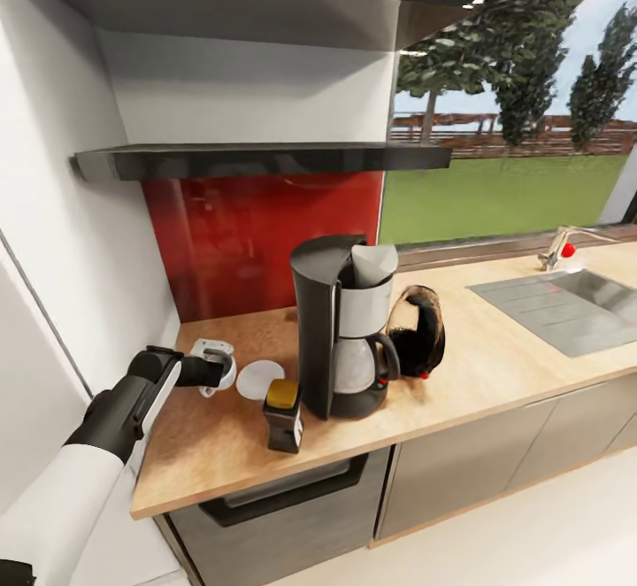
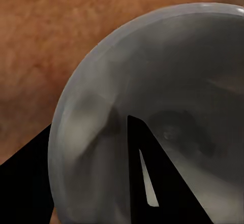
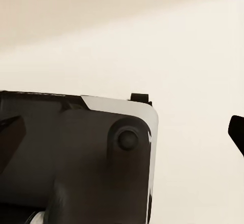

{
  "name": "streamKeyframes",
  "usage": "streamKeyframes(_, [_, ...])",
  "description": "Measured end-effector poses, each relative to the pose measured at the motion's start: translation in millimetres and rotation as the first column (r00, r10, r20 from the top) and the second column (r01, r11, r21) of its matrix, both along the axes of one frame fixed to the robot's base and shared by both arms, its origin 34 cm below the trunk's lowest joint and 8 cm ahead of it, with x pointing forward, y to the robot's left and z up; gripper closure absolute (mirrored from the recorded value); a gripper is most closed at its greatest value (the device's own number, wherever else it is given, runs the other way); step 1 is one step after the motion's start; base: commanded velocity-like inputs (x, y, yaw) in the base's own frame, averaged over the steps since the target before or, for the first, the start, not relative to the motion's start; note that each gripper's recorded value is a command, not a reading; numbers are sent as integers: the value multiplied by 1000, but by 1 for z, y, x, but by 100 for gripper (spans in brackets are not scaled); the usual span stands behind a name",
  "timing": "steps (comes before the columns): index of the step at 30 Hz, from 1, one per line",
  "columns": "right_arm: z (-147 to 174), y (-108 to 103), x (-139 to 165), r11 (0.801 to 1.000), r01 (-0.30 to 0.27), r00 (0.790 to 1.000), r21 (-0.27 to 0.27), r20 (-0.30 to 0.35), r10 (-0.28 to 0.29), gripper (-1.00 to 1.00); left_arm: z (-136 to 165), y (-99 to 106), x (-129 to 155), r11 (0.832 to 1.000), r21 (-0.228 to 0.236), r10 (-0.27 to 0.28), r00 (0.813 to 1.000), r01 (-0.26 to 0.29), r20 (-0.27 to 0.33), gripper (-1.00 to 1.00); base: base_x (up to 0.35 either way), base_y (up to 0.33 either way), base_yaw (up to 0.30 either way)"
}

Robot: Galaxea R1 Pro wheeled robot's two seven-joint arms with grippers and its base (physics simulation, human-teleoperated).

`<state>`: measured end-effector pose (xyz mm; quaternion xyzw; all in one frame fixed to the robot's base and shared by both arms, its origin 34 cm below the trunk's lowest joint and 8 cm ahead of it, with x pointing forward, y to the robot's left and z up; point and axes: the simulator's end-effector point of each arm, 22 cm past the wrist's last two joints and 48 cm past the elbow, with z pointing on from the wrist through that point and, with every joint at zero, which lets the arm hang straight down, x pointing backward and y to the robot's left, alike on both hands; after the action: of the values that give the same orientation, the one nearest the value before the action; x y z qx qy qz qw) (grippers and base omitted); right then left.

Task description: Set up a coffee station on the kitchen countertop: keep the coffee maker on the countertop, move the bottle of coffee from the kitchen shelf to the counter next to the coffee maker, place a paper coffee filter on top of the coffee maker, put the saucer next to the coffee maker with the coffee cup on the saucer, and place the electric kettle next to the coffee maker.

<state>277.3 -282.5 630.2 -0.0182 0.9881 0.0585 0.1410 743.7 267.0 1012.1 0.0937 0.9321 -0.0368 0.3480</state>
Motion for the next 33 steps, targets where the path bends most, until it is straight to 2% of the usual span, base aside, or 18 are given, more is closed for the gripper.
streamKeyframes(6, [0, 0, 0, 1000, 0, 1000, 0, -1, 0, -100, -3, 0, -1, 1000, 0, 1, 1000, -1, -8, 100, 226, 0, 0])
streamKeyframes(14, [0, 0, 0, 1000, 1, 1000, 0, -2, -1, -100, -5, 0, -2, 1000, -1, -1, 1000, 1, -13, 100, 26, 0, -1])
streamKeyframes(24, [0, 0, 0, 1000, 0, 1000, 0, -2, 0, -100, -6, 3, -2, 1000, 1, 2, 1000, -2, -13, 100, 1, 0, -190])
streamKeyframes(33, [0, 1, -1, 1000, 0, 1000, 1, -2, 0, -100, -6, 4, -3, 1000, 2, 3, 1000, -3, -16, 100, 117, 0, -25])
